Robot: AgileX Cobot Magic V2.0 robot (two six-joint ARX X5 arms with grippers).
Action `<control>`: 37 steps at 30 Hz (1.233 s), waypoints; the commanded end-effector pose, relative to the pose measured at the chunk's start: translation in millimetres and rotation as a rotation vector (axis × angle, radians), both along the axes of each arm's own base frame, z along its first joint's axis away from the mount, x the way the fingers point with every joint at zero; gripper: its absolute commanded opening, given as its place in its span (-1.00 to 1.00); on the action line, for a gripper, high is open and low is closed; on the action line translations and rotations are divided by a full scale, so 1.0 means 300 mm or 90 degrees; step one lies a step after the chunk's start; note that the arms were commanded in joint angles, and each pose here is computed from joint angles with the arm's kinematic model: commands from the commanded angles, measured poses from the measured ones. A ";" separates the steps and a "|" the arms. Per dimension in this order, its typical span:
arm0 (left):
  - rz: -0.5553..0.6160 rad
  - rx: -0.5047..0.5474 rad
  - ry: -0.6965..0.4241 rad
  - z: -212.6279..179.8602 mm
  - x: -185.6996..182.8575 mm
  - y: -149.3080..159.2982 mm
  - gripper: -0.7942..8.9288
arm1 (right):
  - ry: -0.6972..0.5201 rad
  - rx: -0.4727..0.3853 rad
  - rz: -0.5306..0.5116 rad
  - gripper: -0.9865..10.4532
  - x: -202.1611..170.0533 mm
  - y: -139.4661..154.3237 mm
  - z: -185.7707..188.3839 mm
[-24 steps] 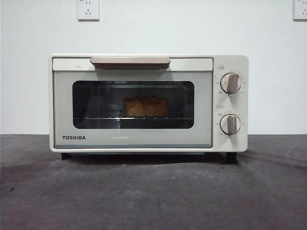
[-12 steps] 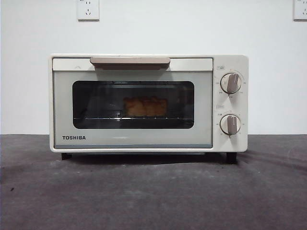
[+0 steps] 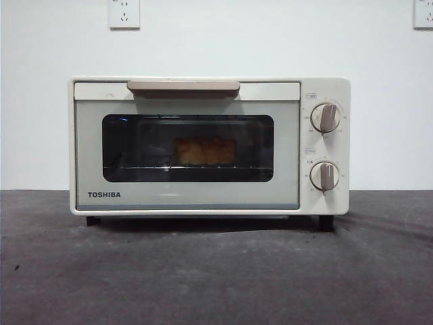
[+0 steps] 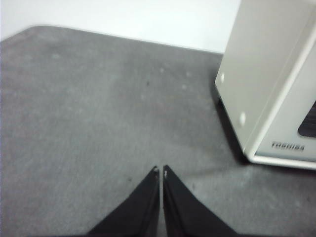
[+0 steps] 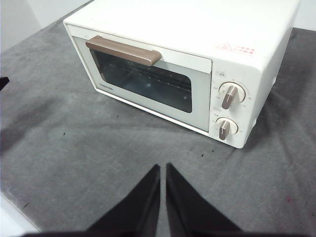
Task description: The left arm flap open the oven, the right arm pick bread and place it into oven, the left arm flap close the oven
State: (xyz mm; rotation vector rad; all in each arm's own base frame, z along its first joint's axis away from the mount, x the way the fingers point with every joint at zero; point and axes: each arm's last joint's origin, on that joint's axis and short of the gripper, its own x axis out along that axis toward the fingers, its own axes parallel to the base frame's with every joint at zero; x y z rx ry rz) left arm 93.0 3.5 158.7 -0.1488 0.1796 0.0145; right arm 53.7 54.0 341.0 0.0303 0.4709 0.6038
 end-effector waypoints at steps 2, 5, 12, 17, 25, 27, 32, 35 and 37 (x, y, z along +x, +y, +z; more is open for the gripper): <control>0.021 0.004 -0.005 -0.029 0.009 0.004 -0.80 | -0.010 0.006 0.008 -0.80 -0.002 0.002 0.011; 0.028 0.005 -0.004 -0.030 0.009 0.004 -0.80 | -0.011 0.007 0.008 -0.80 -0.002 0.002 0.012; 0.025 0.005 -0.003 -0.030 0.009 0.002 -0.80 | -0.011 0.007 0.008 -0.80 -0.002 0.002 0.012; 0.024 0.005 -0.003 -0.030 0.009 0.002 -0.80 | -0.010 0.007 0.008 -0.80 -0.001 0.002 0.012; 0.024 0.005 -0.003 -0.030 0.009 0.002 -0.80 | -0.011 0.007 0.008 -0.80 -0.002 0.002 0.012; 0.024 0.005 -0.003 -0.030 0.009 0.002 -0.80 | -0.012 0.008 0.007 -0.80 -0.001 0.002 0.012; 0.024 0.005 -0.003 -0.030 0.009 0.002 -0.80 | -0.043 -0.001 -0.073 -0.80 0.022 -0.020 0.004; 0.024 0.005 -0.003 -0.030 0.009 0.002 -0.80 | -0.084 0.034 -0.162 -0.80 0.065 -0.033 -0.031; 0.024 0.005 -0.003 -0.030 0.009 0.002 -0.80 | -0.111 0.050 -0.228 -0.80 0.094 -0.051 -0.082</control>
